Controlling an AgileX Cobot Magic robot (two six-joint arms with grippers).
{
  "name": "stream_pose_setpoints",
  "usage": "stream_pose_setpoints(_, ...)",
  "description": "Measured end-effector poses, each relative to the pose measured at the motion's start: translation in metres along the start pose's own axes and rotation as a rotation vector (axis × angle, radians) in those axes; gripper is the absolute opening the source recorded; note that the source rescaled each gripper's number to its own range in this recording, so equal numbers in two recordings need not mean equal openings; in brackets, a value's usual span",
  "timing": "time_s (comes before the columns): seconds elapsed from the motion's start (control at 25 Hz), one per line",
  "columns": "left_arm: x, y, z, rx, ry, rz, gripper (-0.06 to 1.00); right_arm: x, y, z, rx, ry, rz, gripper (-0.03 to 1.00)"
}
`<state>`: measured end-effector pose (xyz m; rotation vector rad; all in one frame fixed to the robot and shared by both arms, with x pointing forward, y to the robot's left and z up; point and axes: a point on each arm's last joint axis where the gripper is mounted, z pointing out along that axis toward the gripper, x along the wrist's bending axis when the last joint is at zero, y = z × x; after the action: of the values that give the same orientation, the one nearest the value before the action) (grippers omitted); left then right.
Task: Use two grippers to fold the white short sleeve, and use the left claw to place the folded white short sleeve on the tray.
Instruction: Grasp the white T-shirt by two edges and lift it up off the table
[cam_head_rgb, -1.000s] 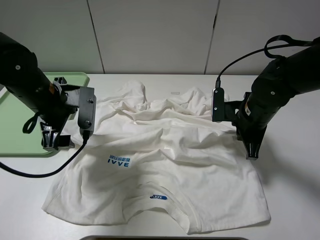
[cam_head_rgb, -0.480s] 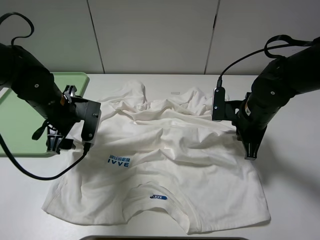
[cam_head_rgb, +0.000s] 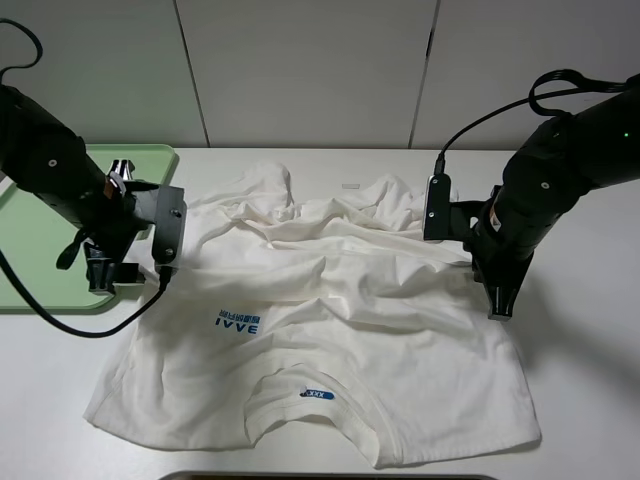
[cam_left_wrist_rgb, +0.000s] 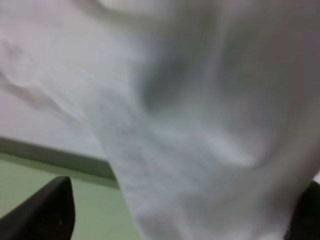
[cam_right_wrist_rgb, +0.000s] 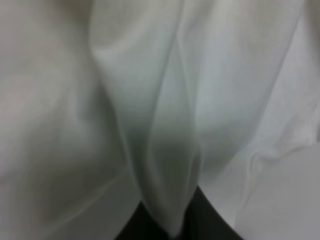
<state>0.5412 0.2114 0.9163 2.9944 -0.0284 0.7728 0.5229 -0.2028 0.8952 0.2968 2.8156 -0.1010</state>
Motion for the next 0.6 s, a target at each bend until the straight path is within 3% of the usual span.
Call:
stream_pose_setpoints(0.44,-0.010,0.000,0.022,0.008,-0.059,0.012,0.77,0.000,0.001,0.000,-0.006,-0.004,0.000,0.00)
stream_pose_setpoints(0.52,-0.010,0.000,0.022,0.007,-0.059,0.030,0.66,-0.001,0.001,0.000,-0.011,-0.007,0.000,0.00)
stream_pose_setpoints(0.6,-0.010,0.000,0.022,0.009,-0.061,0.042,0.47,-0.001,0.002,0.000,-0.021,-0.014,0.000,0.00)
